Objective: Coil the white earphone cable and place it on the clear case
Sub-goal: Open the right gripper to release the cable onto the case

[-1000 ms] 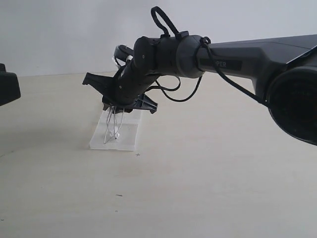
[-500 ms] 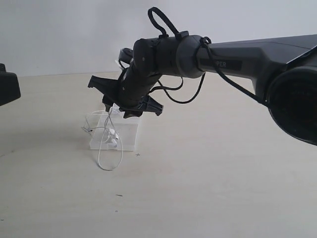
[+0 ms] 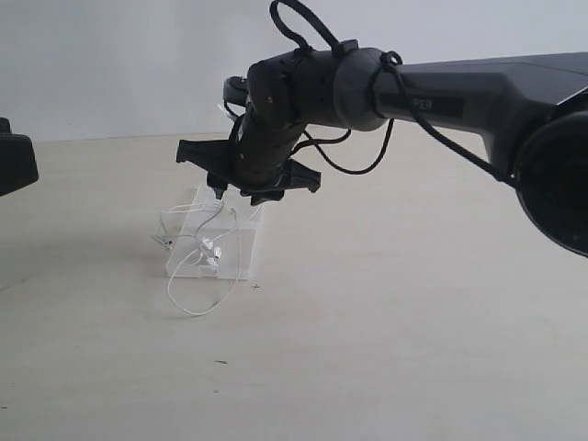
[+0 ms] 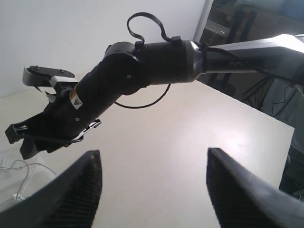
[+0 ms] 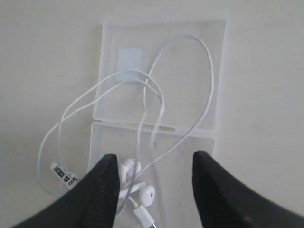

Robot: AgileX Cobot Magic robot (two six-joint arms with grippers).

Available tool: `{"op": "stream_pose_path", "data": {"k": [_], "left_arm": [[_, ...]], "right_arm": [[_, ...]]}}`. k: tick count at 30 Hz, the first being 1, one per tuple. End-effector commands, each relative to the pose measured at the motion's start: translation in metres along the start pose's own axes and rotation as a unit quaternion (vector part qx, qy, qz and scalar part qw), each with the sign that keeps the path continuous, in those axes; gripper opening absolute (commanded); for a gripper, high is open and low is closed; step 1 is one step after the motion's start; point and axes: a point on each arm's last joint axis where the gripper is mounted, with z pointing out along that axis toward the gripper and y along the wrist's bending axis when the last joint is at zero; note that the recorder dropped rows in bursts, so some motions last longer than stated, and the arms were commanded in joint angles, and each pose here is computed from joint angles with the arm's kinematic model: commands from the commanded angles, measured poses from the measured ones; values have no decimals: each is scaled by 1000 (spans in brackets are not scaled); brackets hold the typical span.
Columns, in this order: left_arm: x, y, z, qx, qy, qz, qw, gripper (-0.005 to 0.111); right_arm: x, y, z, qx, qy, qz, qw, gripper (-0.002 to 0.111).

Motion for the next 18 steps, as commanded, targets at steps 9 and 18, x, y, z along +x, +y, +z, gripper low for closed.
{"op": "stream_pose_path", "data": {"k": [9,18], "left_arm": [[0,0,-1,-2,-6,-5,1000,62],[0,0,-1,-3,-7,-5,1000,62]], "right_arm": [[-6,-3,-11,17,-14,-26,999,37],[-12,-3,-30,44,-36,-61,997,13]]}}
